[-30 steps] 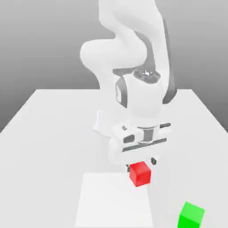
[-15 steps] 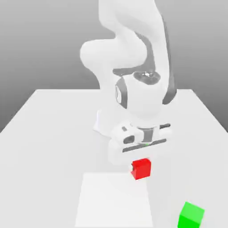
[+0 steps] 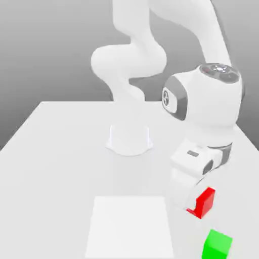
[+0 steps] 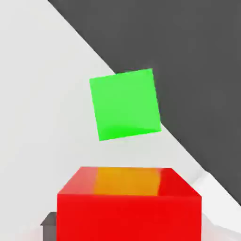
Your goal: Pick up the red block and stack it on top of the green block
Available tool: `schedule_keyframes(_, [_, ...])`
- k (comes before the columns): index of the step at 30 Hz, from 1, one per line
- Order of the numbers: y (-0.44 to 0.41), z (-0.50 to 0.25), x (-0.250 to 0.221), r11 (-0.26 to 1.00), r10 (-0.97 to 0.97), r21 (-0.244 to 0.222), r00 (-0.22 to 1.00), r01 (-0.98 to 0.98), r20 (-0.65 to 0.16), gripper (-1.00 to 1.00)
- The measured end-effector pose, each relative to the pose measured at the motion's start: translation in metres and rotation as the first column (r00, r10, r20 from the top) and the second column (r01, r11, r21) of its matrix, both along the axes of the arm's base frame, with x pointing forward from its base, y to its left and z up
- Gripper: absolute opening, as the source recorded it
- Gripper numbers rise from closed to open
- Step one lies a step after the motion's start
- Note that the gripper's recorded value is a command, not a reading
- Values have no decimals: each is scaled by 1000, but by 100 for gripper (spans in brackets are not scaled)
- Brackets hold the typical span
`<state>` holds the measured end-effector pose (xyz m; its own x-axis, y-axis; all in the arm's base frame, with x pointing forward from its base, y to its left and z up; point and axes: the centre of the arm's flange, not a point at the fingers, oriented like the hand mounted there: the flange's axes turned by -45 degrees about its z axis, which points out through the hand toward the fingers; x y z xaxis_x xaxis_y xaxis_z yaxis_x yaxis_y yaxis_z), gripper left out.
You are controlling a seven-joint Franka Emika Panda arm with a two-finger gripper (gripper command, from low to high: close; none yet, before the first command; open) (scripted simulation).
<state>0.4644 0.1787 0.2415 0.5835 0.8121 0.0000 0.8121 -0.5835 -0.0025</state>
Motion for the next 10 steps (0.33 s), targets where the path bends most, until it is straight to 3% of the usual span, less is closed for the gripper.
schedule_keyframes(6, [21,-50,20,995,101,-1,995,-101,1,-100])
schedule_keyframes(7, [21,-57,19,995,102,-1,995,-102,1,100])
schedule_keyframes(10, [21,-57,19,995,102,-1,995,-102,1,100])
